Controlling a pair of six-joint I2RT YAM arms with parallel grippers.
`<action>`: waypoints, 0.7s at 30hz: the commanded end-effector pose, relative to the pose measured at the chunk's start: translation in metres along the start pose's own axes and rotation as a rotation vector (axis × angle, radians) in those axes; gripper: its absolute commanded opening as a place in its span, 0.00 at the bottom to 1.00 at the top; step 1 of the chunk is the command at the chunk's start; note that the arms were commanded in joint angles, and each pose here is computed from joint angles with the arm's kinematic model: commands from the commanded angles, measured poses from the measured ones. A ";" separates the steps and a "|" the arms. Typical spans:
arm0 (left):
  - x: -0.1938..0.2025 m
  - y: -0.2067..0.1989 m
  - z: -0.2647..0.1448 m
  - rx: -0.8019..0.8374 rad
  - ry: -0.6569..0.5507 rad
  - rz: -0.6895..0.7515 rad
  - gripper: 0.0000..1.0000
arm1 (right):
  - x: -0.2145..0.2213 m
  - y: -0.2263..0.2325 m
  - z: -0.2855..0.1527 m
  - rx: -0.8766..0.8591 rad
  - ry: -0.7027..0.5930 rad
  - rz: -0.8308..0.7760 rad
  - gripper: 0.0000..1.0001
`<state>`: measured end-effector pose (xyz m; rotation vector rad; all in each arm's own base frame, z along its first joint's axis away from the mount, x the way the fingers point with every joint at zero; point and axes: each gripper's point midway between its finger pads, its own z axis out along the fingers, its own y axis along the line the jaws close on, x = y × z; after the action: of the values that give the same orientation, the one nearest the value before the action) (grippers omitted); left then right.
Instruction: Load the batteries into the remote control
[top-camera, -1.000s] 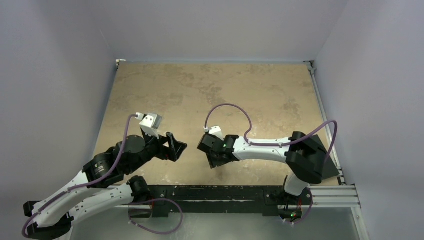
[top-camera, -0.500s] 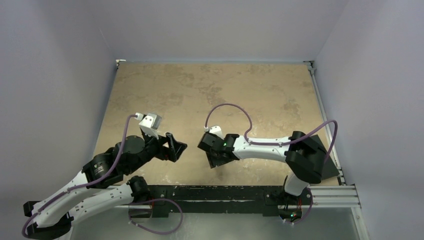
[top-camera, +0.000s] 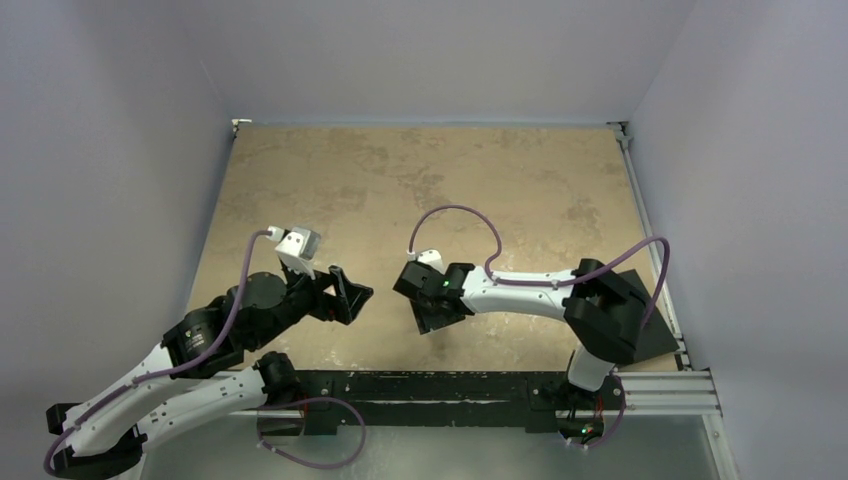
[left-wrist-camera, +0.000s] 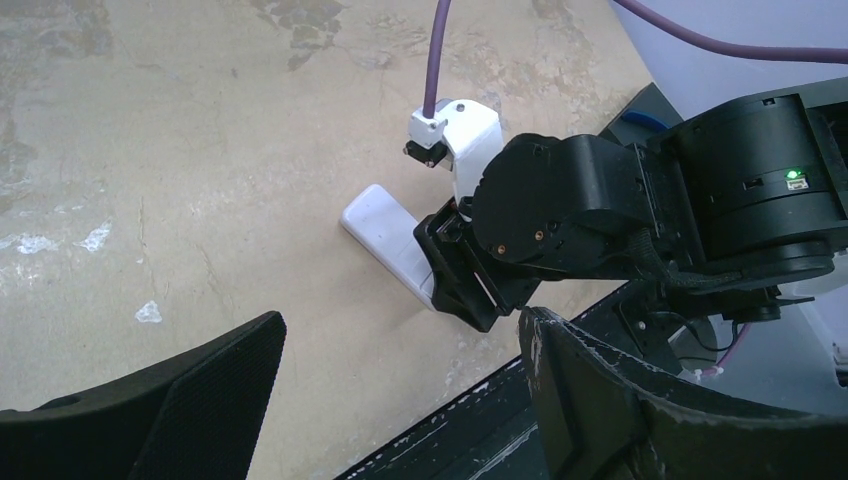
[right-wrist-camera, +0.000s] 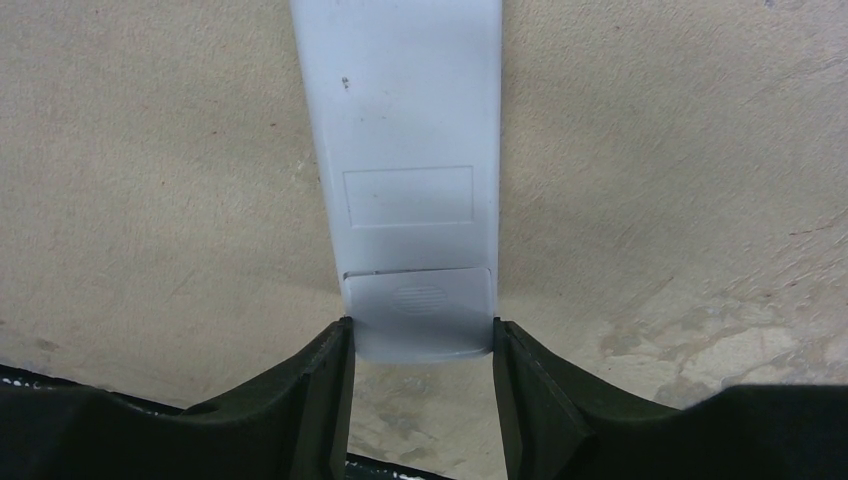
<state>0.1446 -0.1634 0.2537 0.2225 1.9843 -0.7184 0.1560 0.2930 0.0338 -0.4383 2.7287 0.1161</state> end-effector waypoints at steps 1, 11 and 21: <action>-0.005 -0.003 -0.002 0.011 -0.025 -0.012 0.88 | -0.011 0.003 -0.002 -0.007 -0.007 0.008 0.41; -0.006 -0.004 -0.003 0.018 -0.030 -0.014 0.88 | -0.015 0.006 -0.001 -0.020 -0.010 0.015 0.48; -0.006 -0.003 -0.003 0.015 -0.028 -0.012 0.88 | -0.017 0.005 -0.005 -0.024 -0.020 0.008 0.64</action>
<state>0.1431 -0.1633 0.2552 0.2255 1.9778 -0.7270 0.1583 0.2932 0.0338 -0.4395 2.7471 0.1195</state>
